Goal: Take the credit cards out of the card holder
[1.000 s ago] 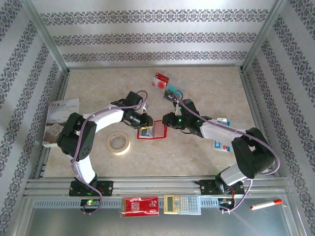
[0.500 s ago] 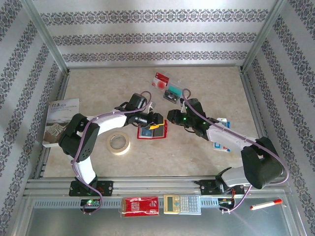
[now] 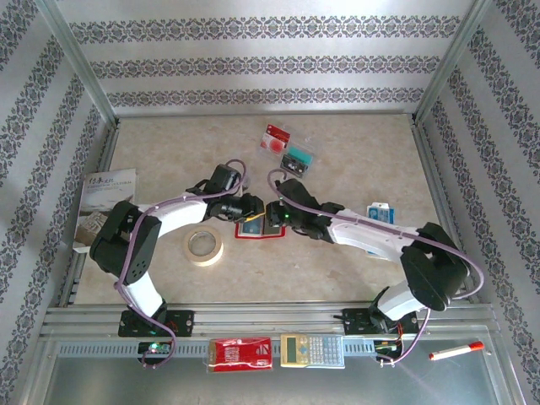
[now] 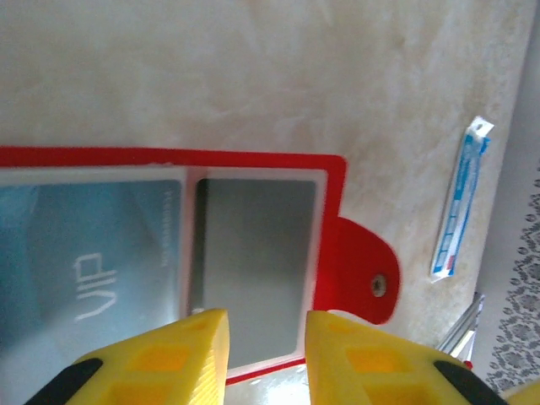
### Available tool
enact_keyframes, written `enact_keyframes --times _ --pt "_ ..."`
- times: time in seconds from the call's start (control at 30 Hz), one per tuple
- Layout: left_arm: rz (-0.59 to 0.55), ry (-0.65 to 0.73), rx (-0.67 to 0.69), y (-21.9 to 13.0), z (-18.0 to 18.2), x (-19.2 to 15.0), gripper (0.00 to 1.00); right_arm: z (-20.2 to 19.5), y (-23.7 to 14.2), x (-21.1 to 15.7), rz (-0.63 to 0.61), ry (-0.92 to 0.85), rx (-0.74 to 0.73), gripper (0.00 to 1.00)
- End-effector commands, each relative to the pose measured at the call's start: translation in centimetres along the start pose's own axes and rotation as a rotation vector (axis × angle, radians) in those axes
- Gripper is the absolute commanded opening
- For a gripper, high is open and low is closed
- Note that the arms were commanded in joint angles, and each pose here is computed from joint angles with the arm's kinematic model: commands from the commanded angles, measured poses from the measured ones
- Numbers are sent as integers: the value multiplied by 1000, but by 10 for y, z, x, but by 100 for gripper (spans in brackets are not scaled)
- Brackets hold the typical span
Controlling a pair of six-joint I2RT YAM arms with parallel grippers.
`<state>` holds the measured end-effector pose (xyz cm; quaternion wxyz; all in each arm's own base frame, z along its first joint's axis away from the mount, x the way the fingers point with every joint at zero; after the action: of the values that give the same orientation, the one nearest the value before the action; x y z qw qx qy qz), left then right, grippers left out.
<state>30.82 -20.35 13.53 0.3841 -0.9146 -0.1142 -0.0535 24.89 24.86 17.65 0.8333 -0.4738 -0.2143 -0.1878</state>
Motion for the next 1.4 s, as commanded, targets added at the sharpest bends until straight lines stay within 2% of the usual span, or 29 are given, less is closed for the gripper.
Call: enact_keyframes --times 0.0,0.13,0.6,1.0,1.2,1.37 --pt "0 -41 51 7 14 -1 26 -11 12 -7 21 -13 -126 13" --pt "16 -66 37 14 17 -1 20 -17 27 -14 68 15 -180 12" --pt "59 -68 -63 28 15 -2 20 -50 51 -12 109 188 -195 15" --pt "83 -87 172 30 43 -11 20 -64 66 -24 184 223 -249 15" --pt "102 -96 183 36 50 -14 20 -66 74 -30 240 268 -196 16" --pt "107 -106 132 41 50 -14 20 -67 78 -32 272 299 -150 16"
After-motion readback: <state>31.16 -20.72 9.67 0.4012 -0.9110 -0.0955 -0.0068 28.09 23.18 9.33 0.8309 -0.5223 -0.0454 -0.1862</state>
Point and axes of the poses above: each hand's point on the last joint's axis, 136 mm out from that joint toward the fingers, its own y axis out along the fingers, its own z axis along the line the jaws close on, x = y × z, the point moved 9 cm from there along -y, back along the fingers, and after that the axes turned 4 degrees about y, right-handed, at the moved point
